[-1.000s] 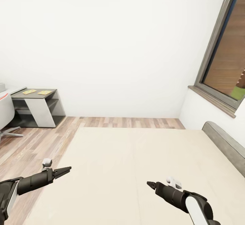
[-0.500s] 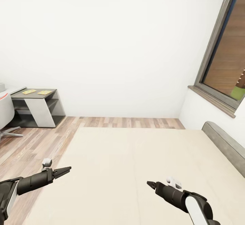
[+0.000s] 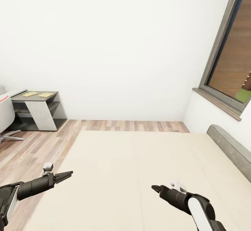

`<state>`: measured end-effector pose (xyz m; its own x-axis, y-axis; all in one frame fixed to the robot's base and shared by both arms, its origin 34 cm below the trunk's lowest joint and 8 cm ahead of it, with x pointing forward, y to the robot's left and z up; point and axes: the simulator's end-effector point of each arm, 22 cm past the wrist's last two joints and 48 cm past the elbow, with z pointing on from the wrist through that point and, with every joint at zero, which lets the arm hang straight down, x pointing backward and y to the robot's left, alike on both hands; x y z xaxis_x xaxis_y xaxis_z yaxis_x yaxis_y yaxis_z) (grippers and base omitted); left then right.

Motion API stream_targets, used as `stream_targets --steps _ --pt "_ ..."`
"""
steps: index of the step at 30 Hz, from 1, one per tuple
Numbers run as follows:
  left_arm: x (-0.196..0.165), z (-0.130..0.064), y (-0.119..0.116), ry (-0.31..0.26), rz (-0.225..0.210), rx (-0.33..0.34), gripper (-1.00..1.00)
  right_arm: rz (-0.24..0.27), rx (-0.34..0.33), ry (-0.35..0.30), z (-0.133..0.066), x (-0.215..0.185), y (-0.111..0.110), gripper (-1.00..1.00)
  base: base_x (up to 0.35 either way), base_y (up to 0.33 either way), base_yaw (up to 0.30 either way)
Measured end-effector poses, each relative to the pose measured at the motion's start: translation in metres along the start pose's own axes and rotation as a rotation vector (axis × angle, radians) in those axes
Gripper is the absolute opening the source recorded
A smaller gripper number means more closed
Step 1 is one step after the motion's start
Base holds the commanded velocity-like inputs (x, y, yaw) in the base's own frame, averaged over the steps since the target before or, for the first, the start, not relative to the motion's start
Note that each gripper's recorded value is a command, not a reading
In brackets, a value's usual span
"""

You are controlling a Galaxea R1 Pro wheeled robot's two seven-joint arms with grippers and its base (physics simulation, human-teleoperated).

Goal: Put all the toys in the child's room - the three board games (two on the bed and one on the table), the two jigsaw puzzles on the table, and the tennis ball on the table - inside the toy box on the table in the child's room.

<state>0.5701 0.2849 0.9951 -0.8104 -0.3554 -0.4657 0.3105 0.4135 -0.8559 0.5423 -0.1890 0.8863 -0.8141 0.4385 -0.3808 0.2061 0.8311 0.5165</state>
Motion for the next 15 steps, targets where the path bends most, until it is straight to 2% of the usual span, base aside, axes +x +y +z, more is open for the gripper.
stream_targets --steps 6,10,15 --pt "0.0 0.0 0.0 -0.001 0.0 0.002 1.0 0.017 0.059 0.033 0.019 -0.006 -0.008 1.0 0.0 0.0 0.0" --pt "0.0 0.0 0.0 -0.001 0.0 0.001 1.0 0.035 0.099 0.067 0.042 -0.018 -0.007 1.0 0.0 0.0 0.0" --pt "0.0 0.0 0.0 -0.001 -0.001 0.002 1.0 0.058 0.136 0.141 0.071 -0.022 -0.002 1.0 0.0 0.0 0.0"
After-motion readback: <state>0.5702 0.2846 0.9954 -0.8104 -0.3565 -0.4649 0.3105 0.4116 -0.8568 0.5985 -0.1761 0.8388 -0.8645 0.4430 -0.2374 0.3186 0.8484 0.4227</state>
